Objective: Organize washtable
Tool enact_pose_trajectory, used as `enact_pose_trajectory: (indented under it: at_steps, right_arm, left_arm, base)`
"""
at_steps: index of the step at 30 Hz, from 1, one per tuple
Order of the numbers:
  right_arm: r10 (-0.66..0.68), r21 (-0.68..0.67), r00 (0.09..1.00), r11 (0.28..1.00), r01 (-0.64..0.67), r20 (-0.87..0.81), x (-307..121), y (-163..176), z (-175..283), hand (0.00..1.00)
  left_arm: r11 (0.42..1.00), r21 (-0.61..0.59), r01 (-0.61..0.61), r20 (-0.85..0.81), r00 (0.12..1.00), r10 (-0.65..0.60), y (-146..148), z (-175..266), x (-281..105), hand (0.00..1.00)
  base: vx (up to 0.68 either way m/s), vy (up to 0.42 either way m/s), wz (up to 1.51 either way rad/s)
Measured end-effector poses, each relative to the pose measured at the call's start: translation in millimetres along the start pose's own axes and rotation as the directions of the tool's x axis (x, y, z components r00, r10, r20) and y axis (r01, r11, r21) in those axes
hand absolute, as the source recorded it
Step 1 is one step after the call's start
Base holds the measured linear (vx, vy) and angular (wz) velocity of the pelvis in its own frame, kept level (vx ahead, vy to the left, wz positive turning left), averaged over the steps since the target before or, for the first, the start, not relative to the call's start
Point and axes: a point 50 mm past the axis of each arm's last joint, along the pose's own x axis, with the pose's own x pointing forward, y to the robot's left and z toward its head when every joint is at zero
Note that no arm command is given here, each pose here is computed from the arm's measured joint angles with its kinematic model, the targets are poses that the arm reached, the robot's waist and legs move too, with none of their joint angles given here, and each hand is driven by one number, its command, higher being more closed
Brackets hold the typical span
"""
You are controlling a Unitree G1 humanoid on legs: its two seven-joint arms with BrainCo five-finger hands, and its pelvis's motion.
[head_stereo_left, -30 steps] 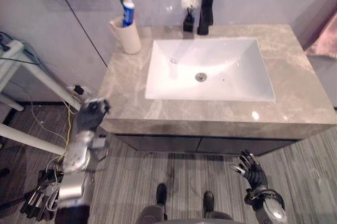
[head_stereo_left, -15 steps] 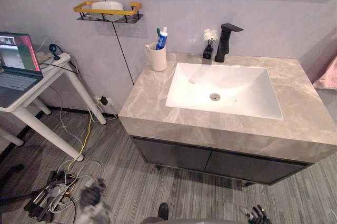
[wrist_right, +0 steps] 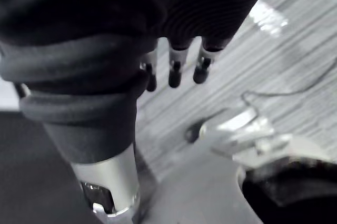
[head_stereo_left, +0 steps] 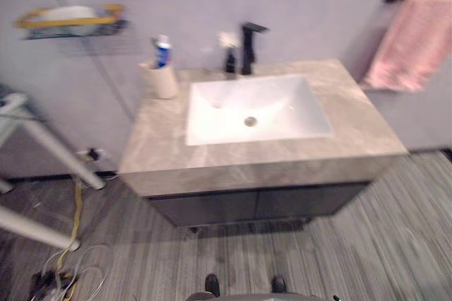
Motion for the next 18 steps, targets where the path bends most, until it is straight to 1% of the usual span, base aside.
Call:
enact_pose_trajectory:
  at_steps: [1, 3, 4, 6, 8, 9, 10, 11, 13, 14, 16, 18]
  right_arm:
    - [0.019, 0.006, 1.0, 1.0, -0.019, 0.003, 1.7, 8.6, 1.8, 0.0]
    - [0.025, 0.004, 1.0, 1.0, -0.025, 0.018, 5.5, 12.4, 11.2, 0.0]
    - [0.015, 0.0, 1.0, 1.0, -0.015, 0.018, 5.9, 10.5, 12.3, 0.0]
    - [-0.015, 0.0, 1.0, 1.0, 0.015, -0.023, 2.6, 3.9, -1.2, 0.0]
    - [-0.027, -0.02, 0.999, 0.999, 0.026, -0.034, 3.1, 4.1, -3.0, 0.0]
    - [-0.017, -0.06, 1.0, 0.998, 0.016, -0.016, 5.3, 5.4, 4.3, 0.0]
    - [-0.02, -0.063, 1.0, 0.998, 0.019, -0.003, 8.5, 6.3, 13.3, 0.0]
    - [-0.028, -0.08, 0.999, 0.996, 0.026, -0.017, 7.1, 1.6, 9.4, 0.0]
    - [-0.026, -0.123, 0.999, 0.992, 0.021, -0.042, 5.8, 1.2, 2.9, 0.0]
    - [-0.011, -0.162, 0.999, 0.987, 0.006, -0.033, 7.2, 4.6, 7.1, 0.0]
    - [0.003, -0.179, 1.0, 0.984, -0.007, -0.024, 7.8, 8.7, 9.2, 0.0]
    - [0.001, -0.165, 1.0, 0.986, -0.005, -0.026, 7.5, 8.8, 8.0, 0.0]
  left_arm:
    - [0.998, 0.055, 0.003, 0.034, 0.999, -0.005, 1.3, 13.7, 2.8, 0.0]
    - [0.996, 0.085, 0.001, 0.064, 0.998, -0.007, 1.3, 25.7, 4.9, 0.0]
    - [0.996, 0.084, 0.008, 0.09, 0.996, -0.015, -1.8, 35.0, 6.2, 0.0]
    - [0.997, 0.079, 0.002, 0.106, 0.994, -0.011, 0.1, 40.5, 6.5, 0.0]
    - [1.0, 0.007, 0.006, 0.125, 0.992, -0.007, -2.6, 43.6, 6.2, 0.0]
    - [0.998, -0.05, 0.028, 0.12, 0.993, -0.022, -8.6, 41.9, 6.1, 0.0]
    - [0.994, -0.092, 0.057, 0.134, 0.99, -0.044, -19.2, 46.1, 6.4, 0.0]
    - [0.987, -0.132, 0.089, 0.145, 0.987, -0.07, -29.9, 48.4, 6.0, 0.0]
    - [0.982, -0.158, 0.101, 0.15, 0.986, -0.077, -31.0, 49.2, 5.7, 0.0]
    - [0.981, -0.16, 0.112, 0.155, 0.984, -0.087, -33.8, 49.3, 5.3, 0.0]
    - [0.981, -0.153, 0.117, 0.155, 0.983, -0.093, -33.9, 49.7, 5.3, 0.0]
    - [0.981, -0.152, 0.117, 0.156, 0.983, -0.093, -32.8, 50.2, 5.5, 0.0]
  base:
    - [-0.04, 0.011, -1.52]
    - [-0.08, -0.052, -1.86]
    - [-0.01, -0.071, -1.56]
    - [0.12, -0.029, -1.03]
    - [0.06, -0.078, -1.57]
    - [0.01, -0.071, -1.19]
    - [0.02, 0.007, -0.9]
    - [0.02, -0.011, -0.58]
    - [0.02, -0.049, -0.41]
    - [0.02, -0.037, -0.37]
    - [0.03, -0.038, -0.37]
    - [0.03, -0.016, -0.21]
